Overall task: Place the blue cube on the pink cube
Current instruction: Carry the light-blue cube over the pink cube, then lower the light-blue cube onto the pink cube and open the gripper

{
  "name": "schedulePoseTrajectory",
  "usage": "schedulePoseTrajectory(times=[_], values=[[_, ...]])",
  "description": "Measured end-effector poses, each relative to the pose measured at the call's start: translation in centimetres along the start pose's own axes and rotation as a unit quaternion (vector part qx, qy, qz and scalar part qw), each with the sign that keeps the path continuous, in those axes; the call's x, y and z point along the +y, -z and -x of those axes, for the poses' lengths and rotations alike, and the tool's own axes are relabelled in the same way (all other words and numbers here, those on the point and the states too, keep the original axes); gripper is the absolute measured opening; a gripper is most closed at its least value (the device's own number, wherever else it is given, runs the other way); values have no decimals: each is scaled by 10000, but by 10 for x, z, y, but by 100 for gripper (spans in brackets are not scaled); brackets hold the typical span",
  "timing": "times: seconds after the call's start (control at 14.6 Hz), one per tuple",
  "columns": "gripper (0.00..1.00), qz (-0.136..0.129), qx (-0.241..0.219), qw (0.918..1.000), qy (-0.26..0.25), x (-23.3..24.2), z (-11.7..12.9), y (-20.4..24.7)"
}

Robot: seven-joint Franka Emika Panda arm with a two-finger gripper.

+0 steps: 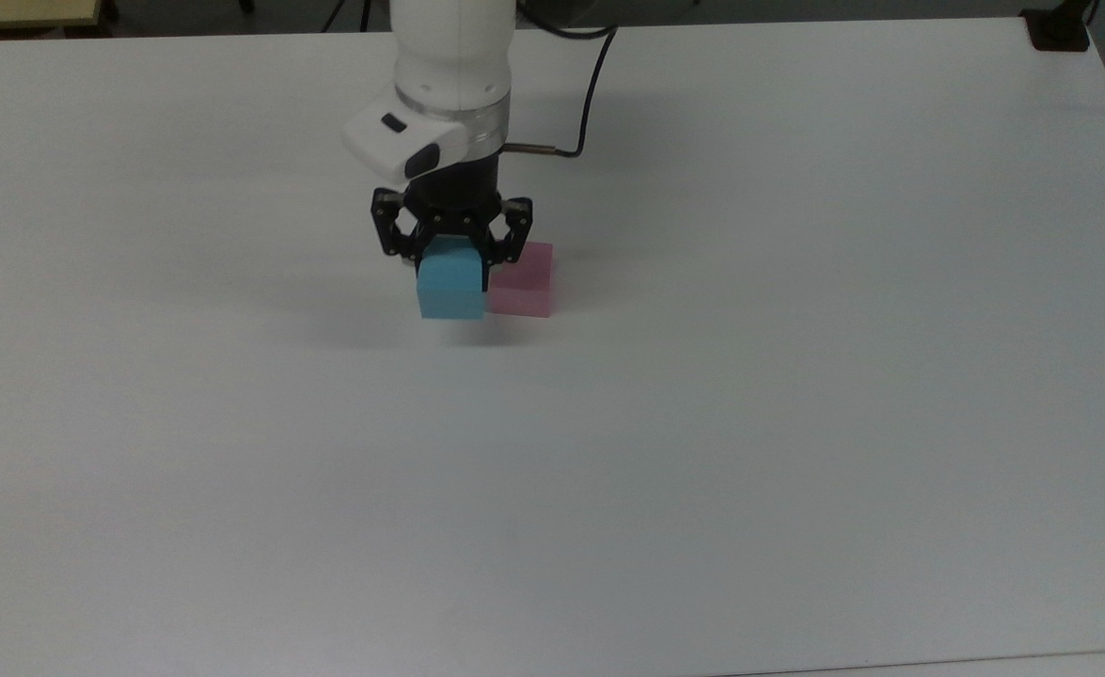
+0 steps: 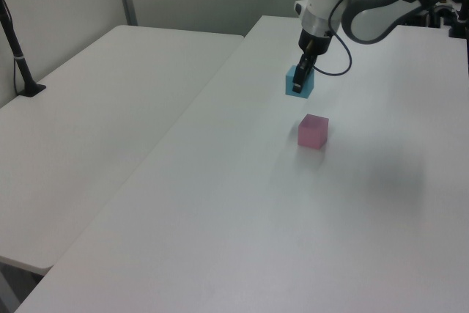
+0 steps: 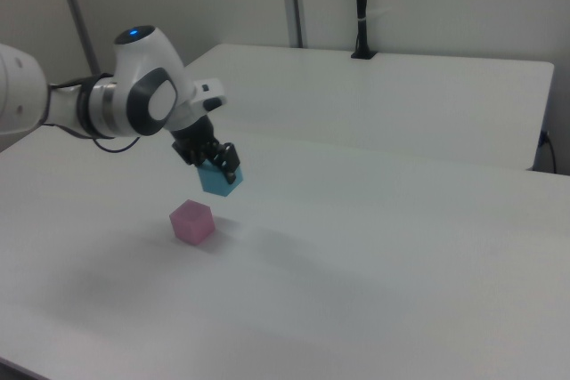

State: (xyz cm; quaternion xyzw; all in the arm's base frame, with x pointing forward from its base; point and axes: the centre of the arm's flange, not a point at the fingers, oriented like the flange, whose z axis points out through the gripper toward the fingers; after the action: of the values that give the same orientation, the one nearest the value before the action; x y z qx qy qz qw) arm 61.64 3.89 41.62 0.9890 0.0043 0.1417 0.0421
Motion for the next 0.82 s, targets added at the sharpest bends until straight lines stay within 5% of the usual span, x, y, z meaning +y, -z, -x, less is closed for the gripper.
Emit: schedulePoseTrajectory(times=[0.82], values=[[61, -6, -439, 9977, -520, -55, 37, -13]])
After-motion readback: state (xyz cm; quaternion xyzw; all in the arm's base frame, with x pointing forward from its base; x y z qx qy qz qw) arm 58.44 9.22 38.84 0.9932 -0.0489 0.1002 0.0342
